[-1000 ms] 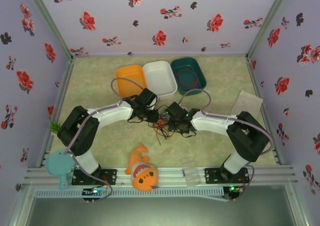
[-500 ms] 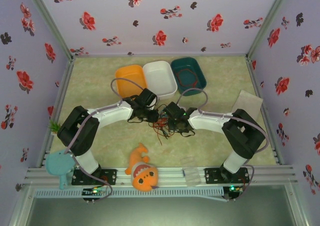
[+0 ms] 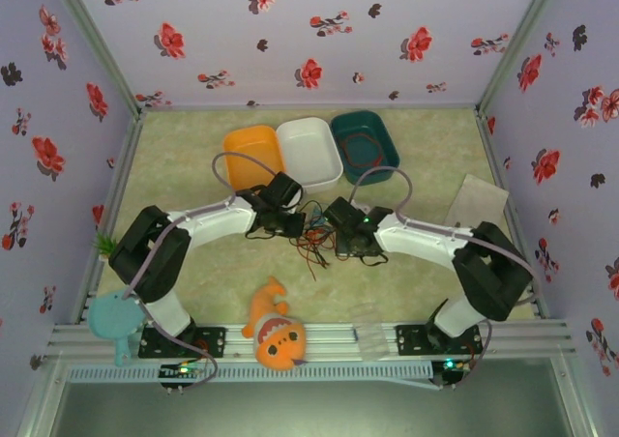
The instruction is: Untangle the cables
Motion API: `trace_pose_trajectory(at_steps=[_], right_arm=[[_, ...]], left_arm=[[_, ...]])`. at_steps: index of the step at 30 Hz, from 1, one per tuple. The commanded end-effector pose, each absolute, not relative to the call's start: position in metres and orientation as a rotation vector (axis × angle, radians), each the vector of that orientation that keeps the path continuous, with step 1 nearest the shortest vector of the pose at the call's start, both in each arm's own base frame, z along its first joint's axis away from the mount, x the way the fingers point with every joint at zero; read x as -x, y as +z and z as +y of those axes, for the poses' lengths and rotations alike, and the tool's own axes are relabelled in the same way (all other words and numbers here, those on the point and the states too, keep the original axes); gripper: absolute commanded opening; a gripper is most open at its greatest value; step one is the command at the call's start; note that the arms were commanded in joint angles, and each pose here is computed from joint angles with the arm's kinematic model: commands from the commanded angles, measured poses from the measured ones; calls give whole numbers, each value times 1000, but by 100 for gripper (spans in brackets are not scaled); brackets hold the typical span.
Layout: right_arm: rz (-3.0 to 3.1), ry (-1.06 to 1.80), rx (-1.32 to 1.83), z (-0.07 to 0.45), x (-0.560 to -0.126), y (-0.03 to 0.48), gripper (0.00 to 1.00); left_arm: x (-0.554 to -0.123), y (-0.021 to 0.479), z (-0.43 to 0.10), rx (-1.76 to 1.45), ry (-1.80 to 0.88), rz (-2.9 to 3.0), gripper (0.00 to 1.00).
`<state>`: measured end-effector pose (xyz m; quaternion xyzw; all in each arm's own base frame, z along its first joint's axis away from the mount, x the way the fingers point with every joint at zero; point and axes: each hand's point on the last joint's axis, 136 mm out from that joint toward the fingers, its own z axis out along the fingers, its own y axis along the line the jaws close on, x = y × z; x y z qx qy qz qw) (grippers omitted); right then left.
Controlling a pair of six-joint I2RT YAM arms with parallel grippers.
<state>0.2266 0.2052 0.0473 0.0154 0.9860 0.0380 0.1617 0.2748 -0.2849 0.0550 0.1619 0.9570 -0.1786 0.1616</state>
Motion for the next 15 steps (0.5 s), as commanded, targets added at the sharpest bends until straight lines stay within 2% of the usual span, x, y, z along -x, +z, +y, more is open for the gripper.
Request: trace_pose_trajectory(at_steps=[1,9,15], right_arm=[[2801,-24,-60,177,-218,56,0],[2737,-62,-202,142,-217,92,0],[2564,-59,-348,98,-220,146,0]], left_arm=[[-277,65,-272,-402,-471,2712,0],[-274,66,-258,-389,-431,2718,0],[-267,59,-252,-419,-405,2736,0]])
